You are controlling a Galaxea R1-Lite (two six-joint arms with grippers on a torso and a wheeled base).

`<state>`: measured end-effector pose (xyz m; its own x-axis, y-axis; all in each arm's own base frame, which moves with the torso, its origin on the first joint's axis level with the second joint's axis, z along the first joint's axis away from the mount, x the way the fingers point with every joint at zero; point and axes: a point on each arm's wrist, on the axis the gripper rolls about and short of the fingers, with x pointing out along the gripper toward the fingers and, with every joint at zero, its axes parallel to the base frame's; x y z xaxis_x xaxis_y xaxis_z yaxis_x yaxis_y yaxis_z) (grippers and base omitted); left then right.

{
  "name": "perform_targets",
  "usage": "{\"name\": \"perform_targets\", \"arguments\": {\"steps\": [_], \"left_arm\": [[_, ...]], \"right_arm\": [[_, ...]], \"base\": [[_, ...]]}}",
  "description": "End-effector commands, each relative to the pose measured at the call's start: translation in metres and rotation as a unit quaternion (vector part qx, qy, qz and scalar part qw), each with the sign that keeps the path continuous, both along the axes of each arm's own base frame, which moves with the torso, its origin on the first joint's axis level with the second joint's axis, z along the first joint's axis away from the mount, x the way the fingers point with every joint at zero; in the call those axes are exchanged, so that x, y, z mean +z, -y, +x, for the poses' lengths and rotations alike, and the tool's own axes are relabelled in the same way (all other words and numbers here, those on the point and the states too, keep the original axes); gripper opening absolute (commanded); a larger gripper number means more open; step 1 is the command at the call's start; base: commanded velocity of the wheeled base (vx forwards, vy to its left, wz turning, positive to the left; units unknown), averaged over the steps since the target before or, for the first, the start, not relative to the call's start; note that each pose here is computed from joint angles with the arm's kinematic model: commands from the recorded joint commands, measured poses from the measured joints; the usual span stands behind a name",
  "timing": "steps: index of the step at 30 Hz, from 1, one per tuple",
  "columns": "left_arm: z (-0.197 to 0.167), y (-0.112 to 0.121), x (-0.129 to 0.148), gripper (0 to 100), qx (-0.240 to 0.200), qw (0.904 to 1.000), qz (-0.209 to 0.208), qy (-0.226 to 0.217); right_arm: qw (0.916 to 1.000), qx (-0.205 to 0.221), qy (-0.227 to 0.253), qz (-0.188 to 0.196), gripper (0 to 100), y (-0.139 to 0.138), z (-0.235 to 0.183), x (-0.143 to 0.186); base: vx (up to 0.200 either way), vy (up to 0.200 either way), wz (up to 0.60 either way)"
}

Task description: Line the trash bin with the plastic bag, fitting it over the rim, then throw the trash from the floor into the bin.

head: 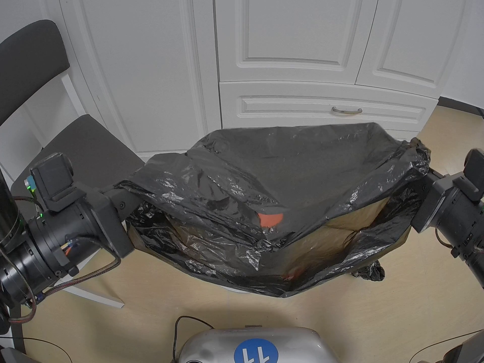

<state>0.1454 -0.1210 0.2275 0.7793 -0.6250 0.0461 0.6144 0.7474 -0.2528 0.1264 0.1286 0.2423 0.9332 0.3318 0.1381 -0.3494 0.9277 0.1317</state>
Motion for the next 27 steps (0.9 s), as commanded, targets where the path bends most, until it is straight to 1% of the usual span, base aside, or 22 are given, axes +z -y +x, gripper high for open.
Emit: {"name": "perform_targets", "arguments": {"steps": [1, 4, 6, 7, 8, 9, 10, 11, 12, 13, 14, 15, 16, 19, 25, 27], "left_arm": [[0.008, 0.008, -0.006, 0, 0.024, 0.9992, 0.032, 0.002], [0.009, 0.009, -0.008, 0, 0.028, 0.9988, 0.039, 0.002], [0.011, 0.011, -0.010, 0, 0.028, 0.9987, 0.043, -0.002], [0.011, 0.011, -0.010, 0, 0.028, 0.9987, 0.043, -0.002], [0.012, 0.012, -0.010, 0, 0.027, 0.9988, 0.042, -0.001], [0.012, 0.012, -0.011, 0, 0.027, 0.9988, 0.042, -0.001], [0.012, 0.012, -0.011, 0, 0.027, 0.9988, 0.042, -0.001], [0.012, 0.012, -0.010, 0, 0.028, 0.9988, 0.041, -0.001], [0.012, 0.011, -0.010, 0, 0.028, 0.9988, 0.040, 0.000], [0.012, 0.011, -0.009, 0, 0.028, 0.9988, 0.039, 0.001], [0.012, 0.011, -0.009, 0, 0.028, 0.9988, 0.039, 0.001], [0.012, 0.012, -0.010, 0, 0.027, 0.9988, 0.040, 0.000], [0.012, 0.012, -0.010, 0, 0.027, 0.9988, 0.040, 0.000], [0.013, 0.014, -0.011, 0, 0.025, 0.9988, 0.042, -0.003], [0.015, 0.022, -0.016, 0, 0.012, 0.9989, 0.045, -0.007], [0.014, 0.026, -0.015, 0, 0.006, 0.9993, 0.036, 0.002]], "right_arm": [[0.9996, -0.017, -0.015, -0.018, 0, 0.009, -0.001, -0.005], [0.9983, -0.025, -0.031, -0.042, 0, 0.010, -0.002, -0.012], [0.9958, -0.039, -0.040, -0.072, 0, 0.012, -0.002, -0.019], [0.9954, -0.040, -0.041, -0.076, 0, 0.013, -0.003, -0.020], [0.9931, -0.045, -0.045, -0.098, 0, 0.015, -0.005, -0.025], [0.9917, -0.046, -0.047, -0.110, 0, 0.016, -0.006, -0.028], [0.9917, -0.046, -0.047, -0.110, 0, 0.016, -0.006, -0.028], [0.9882, -0.046, -0.050, -0.137, 0, 0.019, -0.009, -0.035], [0.9861, -0.046, -0.052, -0.151, 0, 0.021, -0.010, -0.038], [0.9841, -0.046, -0.054, -0.163, 0, 0.023, -0.012, -0.041], [0.9841, -0.046, -0.054, -0.163, 0, 0.023, -0.012, -0.041], [0.9801, -0.045, -0.058, -0.185, 0, 0.025, -0.014, -0.046], [0.9785, -0.045, -0.060, -0.192, 0, 0.026, -0.015, -0.048], [0.9755, -0.043, -0.061, -0.207, 0, 0.027, -0.016, -0.052], [0.9770, -0.040, -0.056, -0.202, 0, 0.027, -0.016, -0.051], [0.9772, -0.040, -0.055, -0.201, 0, 0.028, -0.017, -0.050]], "base": [[0.000, 0.000, 0.00], [0.000, 0.000, 0.00], [0.000, 0.000, 0.00], [0.000, 0.000, 0.00], [0.000, 0.000, 0.00], [0.000, 0.000, 0.00], [0.000, 0.000, 0.00], [0.000, 0.000, 0.00], [0.000, 0.000, 0.00], [0.000, 0.000, 0.00], [0.000, 0.000, 0.00], [0.000, 0.000, 0.00], [0.000, 0.000, 0.00], [0.000, 0.000, 0.00], [0.000, 0.000, 0.00], [0.000, 0.000, 0.00]]}}
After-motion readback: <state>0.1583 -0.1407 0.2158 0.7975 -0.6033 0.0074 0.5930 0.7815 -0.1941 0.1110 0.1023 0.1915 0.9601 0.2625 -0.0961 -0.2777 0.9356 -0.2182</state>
